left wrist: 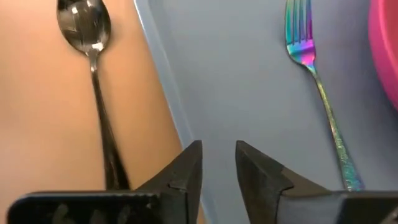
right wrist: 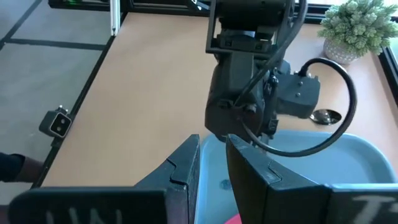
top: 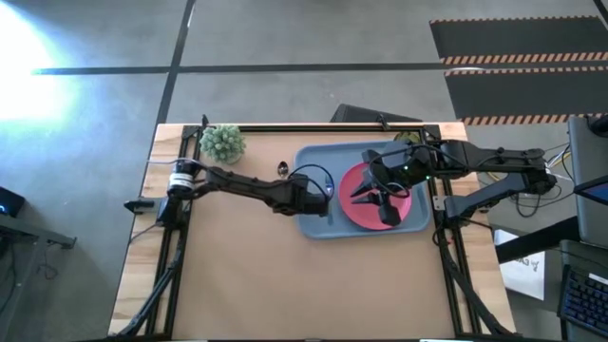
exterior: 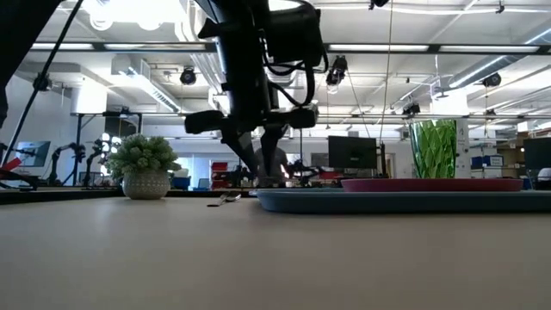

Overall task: Pick and place plate/cup/fork/spoon on tray
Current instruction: Put the black spoon on the left of the iridescent fork

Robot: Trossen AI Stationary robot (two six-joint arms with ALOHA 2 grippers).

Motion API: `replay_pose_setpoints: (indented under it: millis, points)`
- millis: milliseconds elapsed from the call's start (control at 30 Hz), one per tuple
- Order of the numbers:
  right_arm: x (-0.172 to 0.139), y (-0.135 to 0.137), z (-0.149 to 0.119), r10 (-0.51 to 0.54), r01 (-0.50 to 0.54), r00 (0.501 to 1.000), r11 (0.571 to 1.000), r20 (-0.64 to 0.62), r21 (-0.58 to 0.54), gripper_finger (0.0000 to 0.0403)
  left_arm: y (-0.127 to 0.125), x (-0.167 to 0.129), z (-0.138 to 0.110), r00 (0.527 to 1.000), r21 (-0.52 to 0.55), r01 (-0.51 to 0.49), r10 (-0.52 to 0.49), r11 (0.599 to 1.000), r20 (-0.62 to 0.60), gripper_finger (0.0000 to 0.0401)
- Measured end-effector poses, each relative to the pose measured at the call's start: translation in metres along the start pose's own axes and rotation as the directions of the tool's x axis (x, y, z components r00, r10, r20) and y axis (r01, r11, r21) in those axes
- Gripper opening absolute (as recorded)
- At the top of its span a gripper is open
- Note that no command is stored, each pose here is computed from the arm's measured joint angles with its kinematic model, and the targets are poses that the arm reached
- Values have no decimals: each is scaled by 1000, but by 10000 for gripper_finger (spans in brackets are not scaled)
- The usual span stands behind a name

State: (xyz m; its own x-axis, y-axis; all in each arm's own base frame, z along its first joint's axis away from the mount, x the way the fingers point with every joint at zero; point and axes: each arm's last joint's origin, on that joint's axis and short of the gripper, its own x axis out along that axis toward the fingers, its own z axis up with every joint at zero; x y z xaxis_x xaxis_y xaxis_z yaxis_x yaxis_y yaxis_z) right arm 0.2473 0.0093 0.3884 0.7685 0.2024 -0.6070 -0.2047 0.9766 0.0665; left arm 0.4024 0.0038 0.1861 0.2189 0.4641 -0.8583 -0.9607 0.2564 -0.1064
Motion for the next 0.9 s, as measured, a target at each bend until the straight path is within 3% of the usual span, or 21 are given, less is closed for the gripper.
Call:
replay_pose_setpoints:
  millis: [333, 900]
  points:
    - [0, 0, 0, 0, 0, 1000, 1000, -2, 13, 68, 15, 3, 8, 993, 39, -111, 113, 993, -36, 136]
    - [0, 0, -1, 1, -1, 1000, 1000, -9, 14, 68, 45, 27, 55, 958, 44, -213, 217, 976, -188, 140]
